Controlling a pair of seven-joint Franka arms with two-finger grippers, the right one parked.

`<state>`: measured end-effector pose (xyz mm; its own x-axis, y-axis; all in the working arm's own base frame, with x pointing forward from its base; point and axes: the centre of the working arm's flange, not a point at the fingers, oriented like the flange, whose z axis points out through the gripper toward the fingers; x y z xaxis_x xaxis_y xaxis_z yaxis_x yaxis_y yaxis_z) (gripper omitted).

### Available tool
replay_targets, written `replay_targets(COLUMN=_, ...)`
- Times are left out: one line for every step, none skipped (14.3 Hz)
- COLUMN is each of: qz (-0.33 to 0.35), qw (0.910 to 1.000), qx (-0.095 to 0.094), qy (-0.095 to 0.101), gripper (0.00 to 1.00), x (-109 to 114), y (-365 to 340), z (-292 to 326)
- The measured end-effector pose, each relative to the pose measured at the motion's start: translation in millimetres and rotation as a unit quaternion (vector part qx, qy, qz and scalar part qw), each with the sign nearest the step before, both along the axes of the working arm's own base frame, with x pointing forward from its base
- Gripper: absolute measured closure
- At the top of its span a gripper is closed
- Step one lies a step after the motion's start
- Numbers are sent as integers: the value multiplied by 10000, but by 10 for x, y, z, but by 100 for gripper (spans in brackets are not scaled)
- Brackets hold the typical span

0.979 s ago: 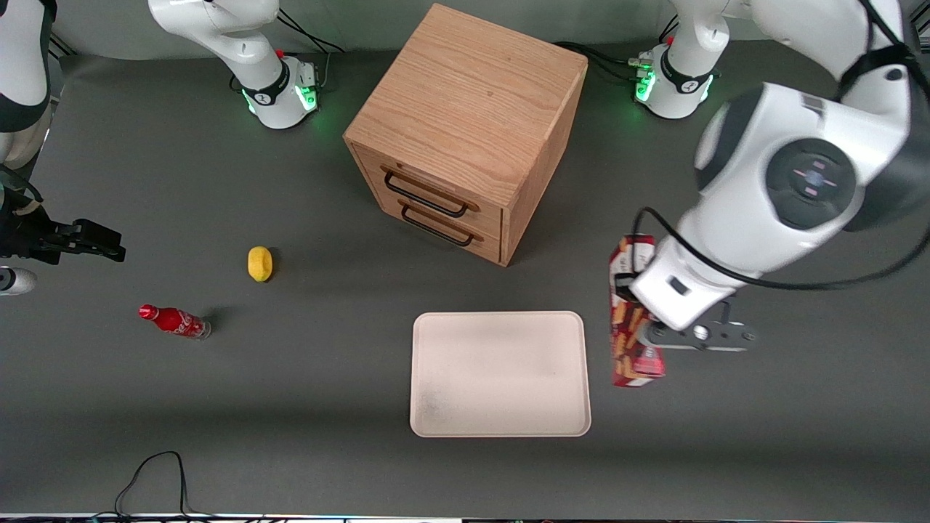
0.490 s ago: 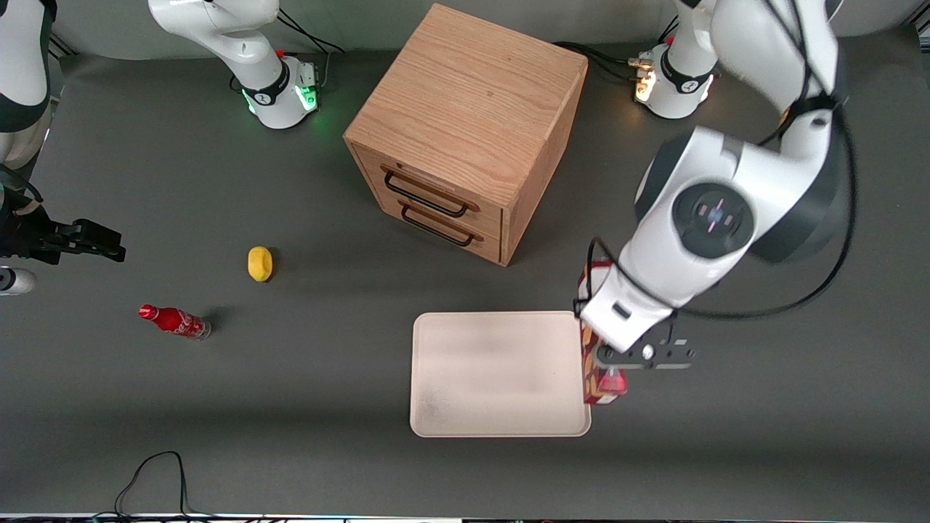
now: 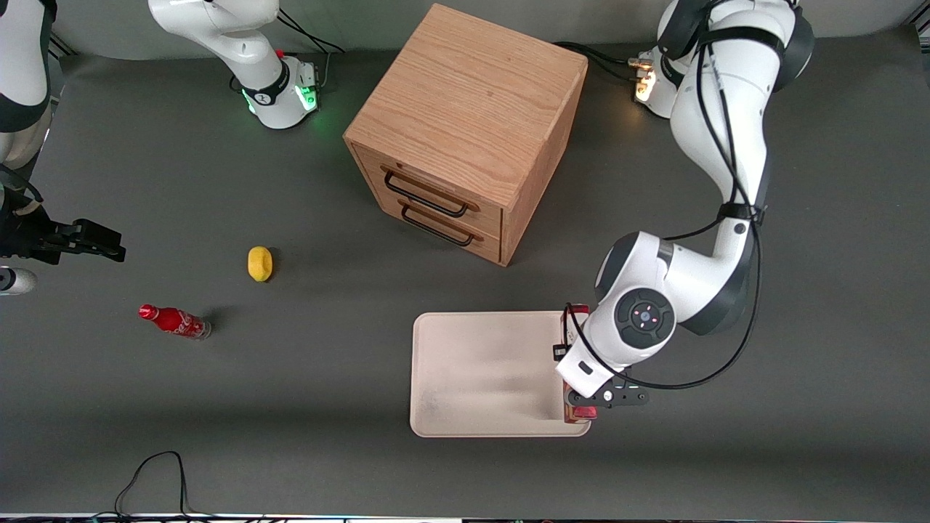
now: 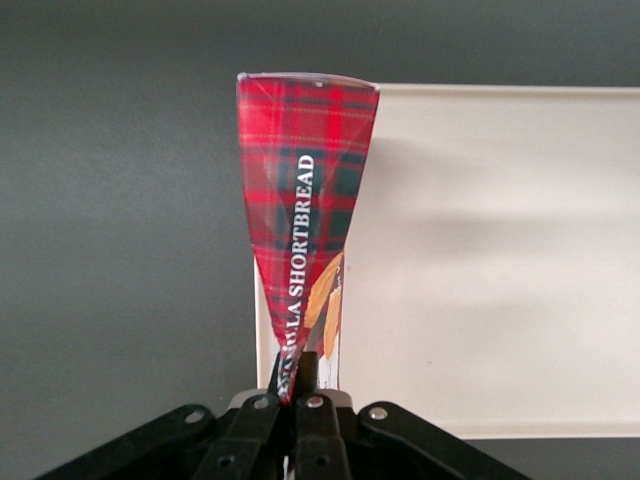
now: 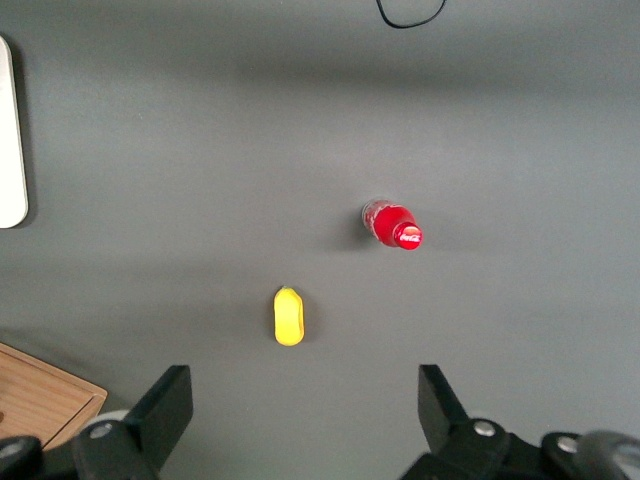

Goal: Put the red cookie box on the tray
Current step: 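Carry the red box over the white tray's edge and lower it, then open the left gripper to release the box onto the tray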

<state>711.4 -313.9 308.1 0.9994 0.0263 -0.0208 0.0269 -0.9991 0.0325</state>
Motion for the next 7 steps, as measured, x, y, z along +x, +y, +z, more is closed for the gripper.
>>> replay_targets(qz=10, qw=10000, qx=-5, qy=-4, gripper=97, x=13, y=7, z=-70)
replay_targets(qz=21, qw=10000, qx=-39, qy=-71, gripper=97, x=38, y=8, z=-138)
replay_targets(qz=26, qw=9999, qx=-79, qy=-147, gripper=97, x=58, y=-3, z=-211)
replay_targets(qz=23, qw=9998, qx=-100, qy=-178, gripper=97, x=62, y=-16, z=-300)
replay_targets(qz=17, qw=9998, qx=-103, qy=-173, gripper=97, x=53, y=-25, z=-381)
replay_targets(qz=14, qw=9998, qx=-101, qy=-162, gripper=97, x=46, y=-30, z=-431)
replay_targets(qz=14, qw=9998, qx=-97, qy=-151, gripper=97, x=43, y=-29, z=-455)
